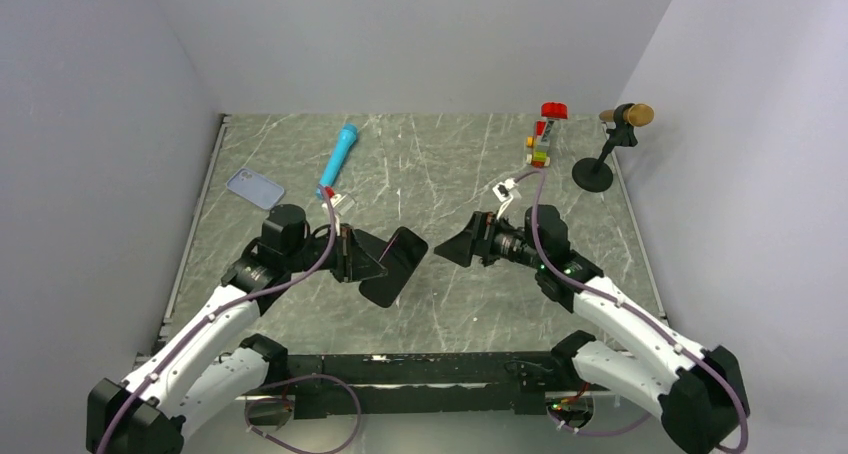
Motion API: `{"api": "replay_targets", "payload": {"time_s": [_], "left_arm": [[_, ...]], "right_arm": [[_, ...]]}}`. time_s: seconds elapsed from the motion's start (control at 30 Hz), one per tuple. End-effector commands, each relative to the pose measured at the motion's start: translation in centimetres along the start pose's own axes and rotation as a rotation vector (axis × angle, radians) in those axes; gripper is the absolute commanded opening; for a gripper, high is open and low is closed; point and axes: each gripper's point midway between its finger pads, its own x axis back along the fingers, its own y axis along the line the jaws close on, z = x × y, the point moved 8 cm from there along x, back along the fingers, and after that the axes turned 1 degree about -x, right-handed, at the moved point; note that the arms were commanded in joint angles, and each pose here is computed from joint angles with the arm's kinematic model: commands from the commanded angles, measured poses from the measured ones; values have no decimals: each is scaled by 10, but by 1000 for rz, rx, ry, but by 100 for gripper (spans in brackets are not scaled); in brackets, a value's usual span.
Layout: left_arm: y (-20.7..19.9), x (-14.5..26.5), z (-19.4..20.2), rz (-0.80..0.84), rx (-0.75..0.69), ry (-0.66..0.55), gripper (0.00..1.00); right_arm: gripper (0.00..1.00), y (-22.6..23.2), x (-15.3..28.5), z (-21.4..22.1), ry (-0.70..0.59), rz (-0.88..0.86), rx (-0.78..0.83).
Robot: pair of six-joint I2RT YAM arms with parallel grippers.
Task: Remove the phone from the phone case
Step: Adjust the phone.
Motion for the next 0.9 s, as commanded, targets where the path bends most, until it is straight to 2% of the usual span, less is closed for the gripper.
{"api": "replay_targets", "payload": {"time_s": [0.0,0.1,0.2,0.3,0.5,0.7,0.77,0.8,0.87], "left_arm": [[-18,2,-15,227,-27,-54,0],[-19,-1,-18,289,20,-47,0],[-21,-3,-23,320,35,-39,0],[-22,-4,-27,323,46,-49,0],[-23,-4,-29,317,71,-73,0],[-25,-6,-35,324,104,-99,0],[-23,-8,-37,323,111,-101,0],[-23,-9,-39,325,114,-100,0],[-22,-11,-41,334,120,-98,0]], "right_arm": [[98,40,-5,-10,31,-409,-7],[93,42,-9,-11,-6,-484,-68],[83,34,-20,-11,-6,-423,-119],[76,33,-26,-11,-23,-438,-158],[42,45,-34,-15,-25,-570,-241],[30,60,-45,-3,17,-696,-251],[25,60,-47,-1,16,-691,-247],[19,59,-48,-1,17,-671,-249],[13,51,-50,2,8,-587,-262]]}}
